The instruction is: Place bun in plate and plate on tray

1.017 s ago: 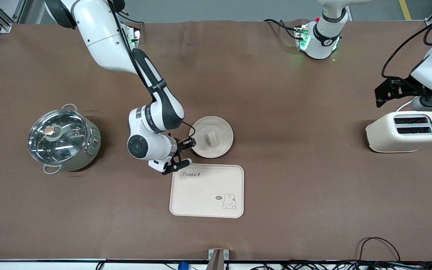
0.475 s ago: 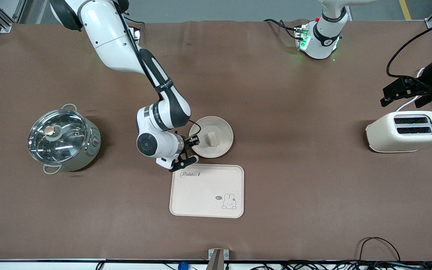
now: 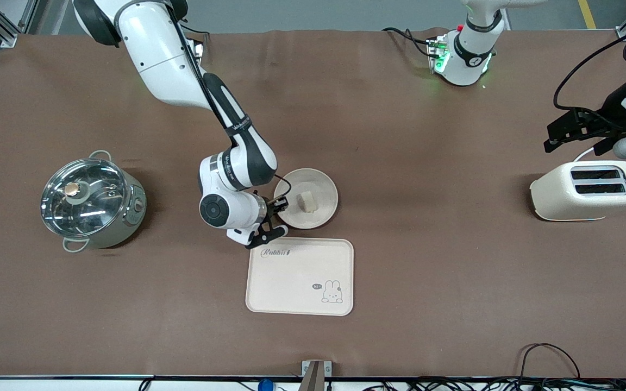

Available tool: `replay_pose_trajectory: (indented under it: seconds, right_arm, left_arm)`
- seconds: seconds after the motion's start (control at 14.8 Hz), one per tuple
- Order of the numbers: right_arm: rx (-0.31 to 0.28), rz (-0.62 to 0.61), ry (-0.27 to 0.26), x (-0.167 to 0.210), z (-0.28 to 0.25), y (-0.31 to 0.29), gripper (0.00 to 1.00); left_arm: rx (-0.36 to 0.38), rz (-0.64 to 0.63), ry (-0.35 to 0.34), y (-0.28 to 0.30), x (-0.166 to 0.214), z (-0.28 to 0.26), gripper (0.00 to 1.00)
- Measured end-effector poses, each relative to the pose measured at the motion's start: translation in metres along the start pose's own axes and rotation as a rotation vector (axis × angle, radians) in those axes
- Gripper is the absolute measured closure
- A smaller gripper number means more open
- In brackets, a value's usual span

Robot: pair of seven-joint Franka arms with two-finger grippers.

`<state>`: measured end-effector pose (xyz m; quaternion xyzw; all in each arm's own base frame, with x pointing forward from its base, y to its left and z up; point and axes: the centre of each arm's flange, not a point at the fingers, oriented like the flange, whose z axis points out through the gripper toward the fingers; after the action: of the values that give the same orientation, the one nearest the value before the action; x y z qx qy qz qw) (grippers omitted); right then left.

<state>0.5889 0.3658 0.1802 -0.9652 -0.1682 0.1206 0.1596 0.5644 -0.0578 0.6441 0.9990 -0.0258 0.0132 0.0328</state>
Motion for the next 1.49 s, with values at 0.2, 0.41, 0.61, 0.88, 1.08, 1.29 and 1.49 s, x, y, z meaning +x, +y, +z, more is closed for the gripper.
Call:
replay_pose_trajectory:
  seconds: [0.2,0.41,0.61,0.88,1.08,1.29,1.49]
  right_arm:
    - [0.000,0.001,0.000,0.000,0.000,0.000,0.81]
    - [0.000,0.007,0.000,0.000,-0.001,0.003,0.89]
    - [0.024,0.031,-0.016,0.000,-0.003,0.008,0.93]
    - [0.111,0.109,-0.038,0.002,-0.021,0.035,0.96]
    - [0.173,0.153,-0.034,0.006,-0.049,0.058,0.96]
    - [0.272,0.188,0.026,0.016,-0.099,0.072,0.96]
    - [0.286,0.214,0.101,0.027,-0.137,0.076,0.96]
  left_arm:
    - [0.000,-0.014,-0.006,-0.001,-0.001,0.001,0.00]
    - [0.022,-0.023,-0.008,-0.002,-0.001,0.004,0.00]
    - [0.070,0.007,0.024,0.014,-0.005,0.002,0.00]
    - [0.066,0.005,0.032,0.020,-0.008,0.002,0.00]
    - [0.063,-0.001,0.029,0.017,-0.008,0.003,0.00]
    - [0.063,0.002,0.028,0.017,-0.008,0.003,0.00]
    - [0.063,0.002,0.029,0.017,-0.008,0.003,0.00]
